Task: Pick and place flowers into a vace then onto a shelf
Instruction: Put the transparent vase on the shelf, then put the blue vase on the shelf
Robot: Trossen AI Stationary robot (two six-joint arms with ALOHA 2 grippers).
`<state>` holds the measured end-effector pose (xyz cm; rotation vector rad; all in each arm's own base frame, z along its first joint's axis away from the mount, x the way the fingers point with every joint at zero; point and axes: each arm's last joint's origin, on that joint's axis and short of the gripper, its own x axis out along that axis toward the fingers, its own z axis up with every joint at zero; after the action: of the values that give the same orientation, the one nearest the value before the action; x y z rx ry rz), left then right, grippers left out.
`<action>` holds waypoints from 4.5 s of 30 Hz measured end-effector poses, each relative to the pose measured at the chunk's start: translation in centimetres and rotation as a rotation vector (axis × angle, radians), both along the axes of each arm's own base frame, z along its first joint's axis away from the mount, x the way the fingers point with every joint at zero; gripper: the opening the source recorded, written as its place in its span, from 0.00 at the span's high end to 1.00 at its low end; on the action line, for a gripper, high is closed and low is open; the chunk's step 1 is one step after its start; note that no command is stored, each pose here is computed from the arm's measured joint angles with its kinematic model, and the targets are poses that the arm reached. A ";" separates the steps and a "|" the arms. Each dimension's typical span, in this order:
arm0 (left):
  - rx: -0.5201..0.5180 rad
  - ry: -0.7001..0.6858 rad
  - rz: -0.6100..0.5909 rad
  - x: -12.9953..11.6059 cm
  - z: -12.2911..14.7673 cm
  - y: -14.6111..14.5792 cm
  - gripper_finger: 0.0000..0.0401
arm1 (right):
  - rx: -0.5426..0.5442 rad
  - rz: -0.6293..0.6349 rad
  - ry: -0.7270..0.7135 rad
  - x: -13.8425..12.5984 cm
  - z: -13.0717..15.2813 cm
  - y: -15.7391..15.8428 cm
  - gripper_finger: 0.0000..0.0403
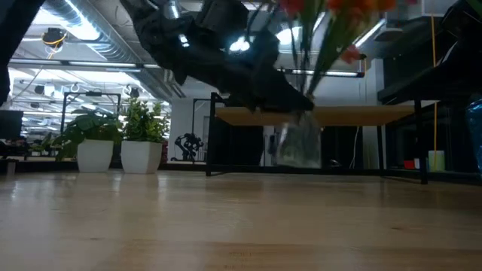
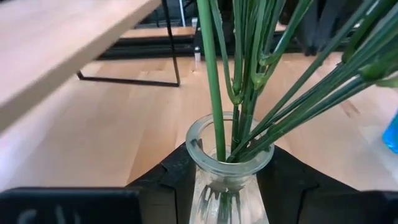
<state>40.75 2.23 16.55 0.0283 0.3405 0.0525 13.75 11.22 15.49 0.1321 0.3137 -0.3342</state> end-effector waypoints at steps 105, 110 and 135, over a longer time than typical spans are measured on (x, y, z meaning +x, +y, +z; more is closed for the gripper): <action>-0.025 -0.058 0.434 -5.9 10.5 16.7 0.48 | -0.041 -0.049 0.045 1.2 0.0 -1.5 1.00; -0.028 -0.053 0.426 -5.9 10.5 16.7 0.44 | -0.040 -0.049 0.044 1.2 0.0 -1.5 1.00; 0.131 0.155 0.297 -11.1 15.5 9.1 0.69 | -0.079 -0.022 0.056 1.3 0.0 -1.4 0.99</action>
<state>29.67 11.33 32.04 0.1119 0.4937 0.3679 15.03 9.79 15.52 0.0485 0.3543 -0.3725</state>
